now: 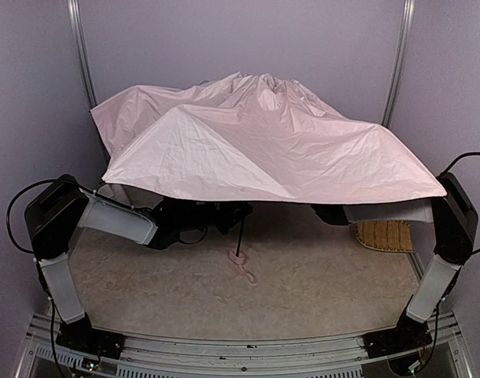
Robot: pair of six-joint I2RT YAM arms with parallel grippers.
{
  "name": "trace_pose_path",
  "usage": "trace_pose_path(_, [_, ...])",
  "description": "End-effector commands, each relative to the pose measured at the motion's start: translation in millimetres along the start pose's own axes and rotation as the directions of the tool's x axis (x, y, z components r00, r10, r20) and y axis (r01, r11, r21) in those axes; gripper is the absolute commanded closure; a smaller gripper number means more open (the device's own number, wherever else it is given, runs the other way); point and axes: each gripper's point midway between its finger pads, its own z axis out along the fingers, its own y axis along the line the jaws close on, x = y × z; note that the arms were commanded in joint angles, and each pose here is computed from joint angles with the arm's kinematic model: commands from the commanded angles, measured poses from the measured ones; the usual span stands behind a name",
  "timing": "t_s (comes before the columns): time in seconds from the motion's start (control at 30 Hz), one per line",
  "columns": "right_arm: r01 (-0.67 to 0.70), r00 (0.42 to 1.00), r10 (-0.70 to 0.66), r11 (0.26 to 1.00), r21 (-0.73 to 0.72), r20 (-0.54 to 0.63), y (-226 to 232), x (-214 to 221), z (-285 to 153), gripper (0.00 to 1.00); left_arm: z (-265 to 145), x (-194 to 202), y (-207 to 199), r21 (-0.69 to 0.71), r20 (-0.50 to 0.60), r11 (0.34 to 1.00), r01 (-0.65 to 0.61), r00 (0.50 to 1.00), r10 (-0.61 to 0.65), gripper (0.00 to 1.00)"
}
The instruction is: Put away the umbrella
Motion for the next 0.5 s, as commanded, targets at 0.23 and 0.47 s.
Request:
trace_pose_path(0.23, [-0.001,0.796,-0.064,0.994,-0.108,-0.602,29,205,-70,0.90,-93,-228,-12,-0.017,0.718,0.992,-0.124,0.689,0.099,1.00])
trace_pose_path(0.47, [-0.026,0.765,-0.058,0.992,-0.121,-0.642,41,229,-85,0.91,-92,-232,-5,-0.054,0.721,0.987,-0.150,0.678,0.143,1.00])
